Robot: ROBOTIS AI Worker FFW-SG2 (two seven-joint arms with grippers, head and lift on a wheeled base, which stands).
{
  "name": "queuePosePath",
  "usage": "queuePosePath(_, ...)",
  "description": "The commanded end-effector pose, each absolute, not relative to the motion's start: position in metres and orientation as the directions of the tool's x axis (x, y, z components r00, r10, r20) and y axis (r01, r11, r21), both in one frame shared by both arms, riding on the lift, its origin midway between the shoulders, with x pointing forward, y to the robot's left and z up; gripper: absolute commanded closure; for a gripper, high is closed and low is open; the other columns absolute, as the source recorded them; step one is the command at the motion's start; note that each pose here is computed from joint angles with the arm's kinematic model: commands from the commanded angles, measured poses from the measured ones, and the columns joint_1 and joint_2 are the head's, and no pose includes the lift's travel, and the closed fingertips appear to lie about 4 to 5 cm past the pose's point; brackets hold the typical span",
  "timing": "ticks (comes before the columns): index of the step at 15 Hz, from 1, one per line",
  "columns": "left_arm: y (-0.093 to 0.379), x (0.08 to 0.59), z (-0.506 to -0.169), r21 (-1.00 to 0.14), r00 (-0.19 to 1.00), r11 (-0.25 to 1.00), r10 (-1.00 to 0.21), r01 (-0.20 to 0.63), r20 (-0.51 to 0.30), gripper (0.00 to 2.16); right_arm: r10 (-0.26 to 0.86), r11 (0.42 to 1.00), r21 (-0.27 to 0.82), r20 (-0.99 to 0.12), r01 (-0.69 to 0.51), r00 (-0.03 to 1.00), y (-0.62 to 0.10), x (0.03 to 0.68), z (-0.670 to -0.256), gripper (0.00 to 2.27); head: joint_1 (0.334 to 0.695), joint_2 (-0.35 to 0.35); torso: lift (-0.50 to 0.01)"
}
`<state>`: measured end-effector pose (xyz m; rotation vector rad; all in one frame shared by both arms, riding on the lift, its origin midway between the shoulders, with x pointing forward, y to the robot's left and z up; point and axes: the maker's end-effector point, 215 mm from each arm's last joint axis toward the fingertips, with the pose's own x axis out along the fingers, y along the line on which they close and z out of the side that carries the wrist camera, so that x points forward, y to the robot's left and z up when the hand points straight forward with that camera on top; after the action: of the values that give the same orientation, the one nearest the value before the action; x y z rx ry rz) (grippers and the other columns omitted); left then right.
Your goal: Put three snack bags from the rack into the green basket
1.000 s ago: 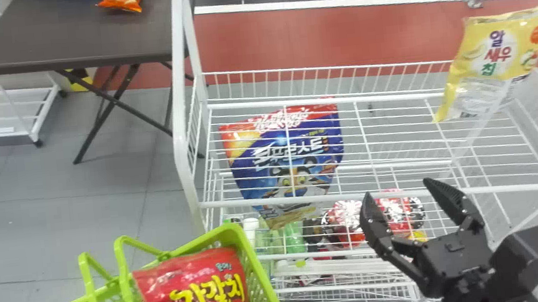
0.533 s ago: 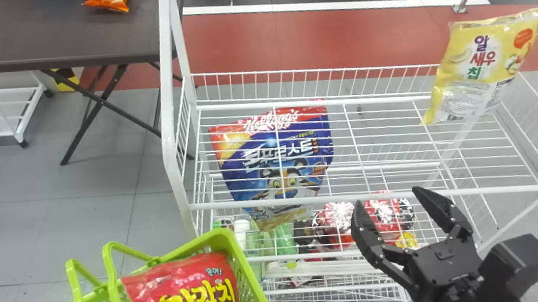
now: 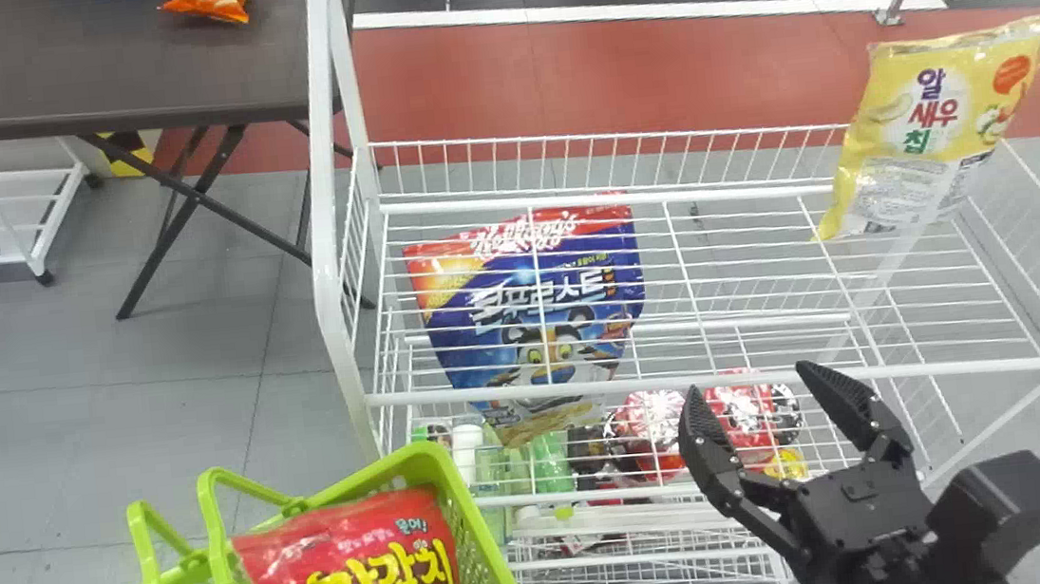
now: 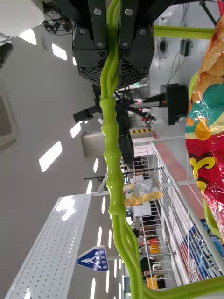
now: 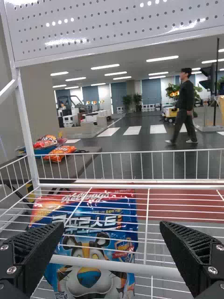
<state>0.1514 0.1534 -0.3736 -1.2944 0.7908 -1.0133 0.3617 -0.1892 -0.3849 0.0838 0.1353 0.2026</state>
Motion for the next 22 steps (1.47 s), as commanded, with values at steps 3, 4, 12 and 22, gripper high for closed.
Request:
queuePosePath(3,0.154,0.147,-0.373,-0.989,0.384,-0.026,-0.92,0.146,0.081,2.15,0.198,0.977,0.105,-0.134,-0.185,0.971,-0.192,0.36,-0.389,0.04,0.695,-0.088,0.0)
queuePosePath(4,0.153,0.147,-0.373,-0.989,0.384,-0.028,-0.92,0.145,0.082,2.15,0.195,0.978,0.107,-0.137,-0.181,0.971,-0.194,0.359,-0.39,0.04,0.695,-0.089,0.0)
queuePosePath(12,0.155,0.14,-0.375,-0.991,0.388,-0.025,-0.919,0.134,0.075,2.15,0.191,0.977,0.122,-0.141,-0.174,0.971,-0.195,0.35,-0.393,0.04,0.695,-0.097,0.0)
queuePosePath(22,0.157,0.133,-0.377,-0.991,0.394,-0.018,-0.917,0.13,0.068,2.15,0.188,0.977,0.123,-0.134,-0.172,0.973,-0.197,0.342,-0.392,0.05,0.695,-0.1,0.0)
